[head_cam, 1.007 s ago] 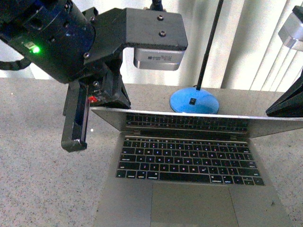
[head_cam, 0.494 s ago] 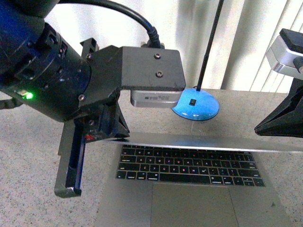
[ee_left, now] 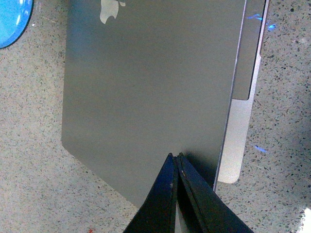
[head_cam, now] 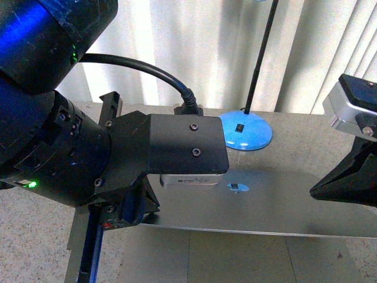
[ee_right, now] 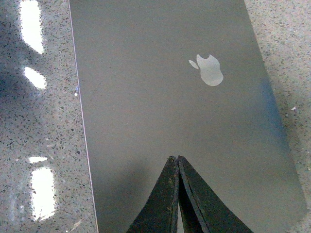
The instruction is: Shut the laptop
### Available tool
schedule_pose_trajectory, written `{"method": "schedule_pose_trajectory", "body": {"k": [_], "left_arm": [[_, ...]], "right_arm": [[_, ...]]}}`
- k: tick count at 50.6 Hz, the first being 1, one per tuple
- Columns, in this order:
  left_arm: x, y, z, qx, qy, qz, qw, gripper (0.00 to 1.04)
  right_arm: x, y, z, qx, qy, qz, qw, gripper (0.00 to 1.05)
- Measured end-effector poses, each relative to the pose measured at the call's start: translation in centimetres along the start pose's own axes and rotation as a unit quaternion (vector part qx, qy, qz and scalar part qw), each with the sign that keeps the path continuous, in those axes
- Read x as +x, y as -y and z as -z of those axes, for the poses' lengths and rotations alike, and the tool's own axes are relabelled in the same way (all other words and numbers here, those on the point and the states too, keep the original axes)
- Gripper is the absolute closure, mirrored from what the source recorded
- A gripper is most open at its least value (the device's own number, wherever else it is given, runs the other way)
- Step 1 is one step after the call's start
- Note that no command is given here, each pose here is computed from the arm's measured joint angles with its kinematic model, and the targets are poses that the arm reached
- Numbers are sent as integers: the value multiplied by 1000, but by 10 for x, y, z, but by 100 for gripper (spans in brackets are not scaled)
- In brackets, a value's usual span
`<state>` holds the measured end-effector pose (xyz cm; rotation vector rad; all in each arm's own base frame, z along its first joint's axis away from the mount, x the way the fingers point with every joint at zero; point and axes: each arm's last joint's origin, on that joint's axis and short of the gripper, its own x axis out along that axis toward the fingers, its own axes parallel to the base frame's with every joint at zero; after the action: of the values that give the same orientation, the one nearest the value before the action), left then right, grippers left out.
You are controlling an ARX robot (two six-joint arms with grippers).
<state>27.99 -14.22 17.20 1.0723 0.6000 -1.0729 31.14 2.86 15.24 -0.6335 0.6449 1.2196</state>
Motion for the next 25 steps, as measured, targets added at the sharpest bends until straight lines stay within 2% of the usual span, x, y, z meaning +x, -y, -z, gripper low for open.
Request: {"method": "schedule_pose_trajectory", "body": {"k": [25], "left_arm": [[9, 11, 4, -8, 3, 7, 1000, 101]], "right_arm": [[13, -17, 15, 11, -1, -12, 1000, 102]]}}
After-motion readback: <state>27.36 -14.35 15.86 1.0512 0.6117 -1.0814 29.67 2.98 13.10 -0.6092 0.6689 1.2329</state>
